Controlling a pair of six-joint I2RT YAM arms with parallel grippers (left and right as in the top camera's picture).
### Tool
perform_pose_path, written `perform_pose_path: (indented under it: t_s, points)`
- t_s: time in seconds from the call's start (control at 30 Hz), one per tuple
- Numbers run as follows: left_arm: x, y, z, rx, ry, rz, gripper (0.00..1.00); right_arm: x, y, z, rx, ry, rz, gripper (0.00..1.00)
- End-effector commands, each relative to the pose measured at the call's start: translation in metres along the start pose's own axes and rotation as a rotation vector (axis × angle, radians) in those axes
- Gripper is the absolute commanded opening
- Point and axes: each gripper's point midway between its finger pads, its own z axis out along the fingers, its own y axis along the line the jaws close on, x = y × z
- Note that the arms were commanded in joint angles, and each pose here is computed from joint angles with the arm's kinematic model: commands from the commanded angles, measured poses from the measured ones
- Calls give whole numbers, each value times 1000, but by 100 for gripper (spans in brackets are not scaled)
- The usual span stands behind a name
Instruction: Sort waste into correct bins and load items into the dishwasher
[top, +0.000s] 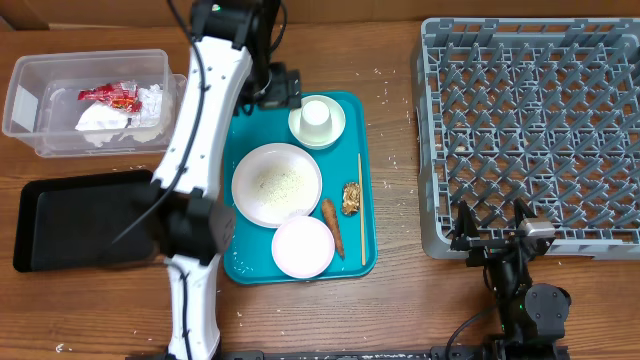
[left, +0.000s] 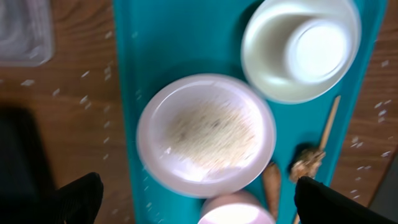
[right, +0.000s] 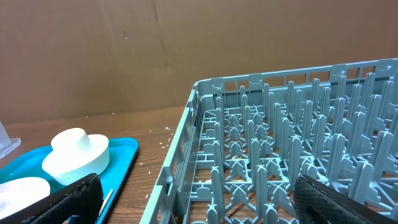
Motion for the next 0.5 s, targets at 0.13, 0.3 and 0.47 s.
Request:
perform_pose_path:
  t_s: [0.13, 0.3, 0.47]
  points:
    - [37, 53, 17, -125, 118, -109, 100, 2, -1, 0, 5, -5, 0, 100]
    - [40, 40, 69, -46, 160, -29, 100, 2, -1, 0, 5, -5, 0, 100]
    - [23, 52, 98, -56, 92, -26, 100, 2, -1, 0, 5, -5, 0, 100]
